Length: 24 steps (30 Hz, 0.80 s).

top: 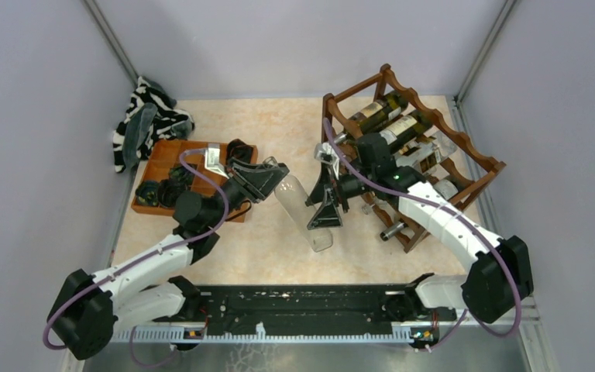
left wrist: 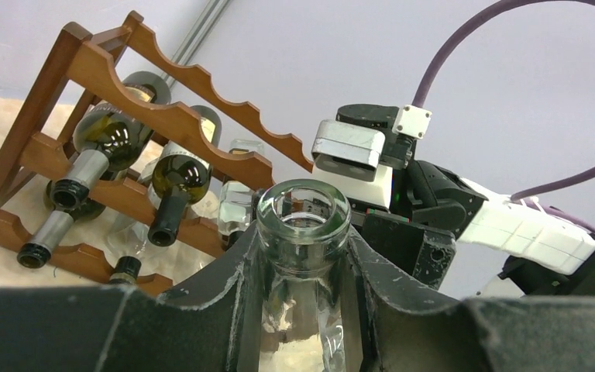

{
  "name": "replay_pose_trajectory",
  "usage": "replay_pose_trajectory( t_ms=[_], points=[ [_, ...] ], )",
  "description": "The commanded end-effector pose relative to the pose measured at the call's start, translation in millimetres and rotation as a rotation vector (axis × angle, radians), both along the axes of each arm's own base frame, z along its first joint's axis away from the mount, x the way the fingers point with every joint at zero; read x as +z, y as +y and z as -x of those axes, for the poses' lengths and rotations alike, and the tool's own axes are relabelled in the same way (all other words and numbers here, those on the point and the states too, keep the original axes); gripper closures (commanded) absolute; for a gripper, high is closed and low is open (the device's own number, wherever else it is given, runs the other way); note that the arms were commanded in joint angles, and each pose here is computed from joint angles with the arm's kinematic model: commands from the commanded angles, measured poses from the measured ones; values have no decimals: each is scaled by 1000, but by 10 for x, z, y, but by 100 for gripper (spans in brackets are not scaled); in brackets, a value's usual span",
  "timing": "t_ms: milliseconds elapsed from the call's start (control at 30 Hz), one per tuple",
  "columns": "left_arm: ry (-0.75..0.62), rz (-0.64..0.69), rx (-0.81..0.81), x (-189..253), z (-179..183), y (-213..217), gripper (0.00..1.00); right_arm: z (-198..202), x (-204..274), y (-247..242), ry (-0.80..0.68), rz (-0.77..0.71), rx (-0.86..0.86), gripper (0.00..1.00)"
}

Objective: Put the wine bottle on the wine rack
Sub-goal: Pick up the wine bottle from the center of the board.

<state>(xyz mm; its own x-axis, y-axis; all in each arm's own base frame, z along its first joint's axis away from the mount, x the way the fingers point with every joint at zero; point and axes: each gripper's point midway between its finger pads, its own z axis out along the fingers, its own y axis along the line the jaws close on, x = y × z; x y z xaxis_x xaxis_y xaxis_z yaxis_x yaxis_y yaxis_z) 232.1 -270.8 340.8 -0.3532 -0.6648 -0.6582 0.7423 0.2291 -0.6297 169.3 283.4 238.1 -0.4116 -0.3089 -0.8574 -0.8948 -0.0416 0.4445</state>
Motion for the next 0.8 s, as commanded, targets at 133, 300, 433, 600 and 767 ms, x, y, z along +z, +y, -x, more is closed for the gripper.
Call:
replay_pose_trajectory(
  t_ms=[133,300,433,600,767],
  points=[
    [-77,128,65,416,-18,32,100,92,12,150,43,-59,45,2],
    [-89,150,63,493,-22,-3,100,118,-30,167,81,-72,49,2],
    [-94,174,68,536,-24,2,100,128,-60,169,83,-75,54,2],
    [-90,201,67,562,-20,18,100,161,-103,179,90,-77,65,6],
    [-80,220,79,573,-28,52,100,157,-120,178,79,-74,64,16]
  ],
)
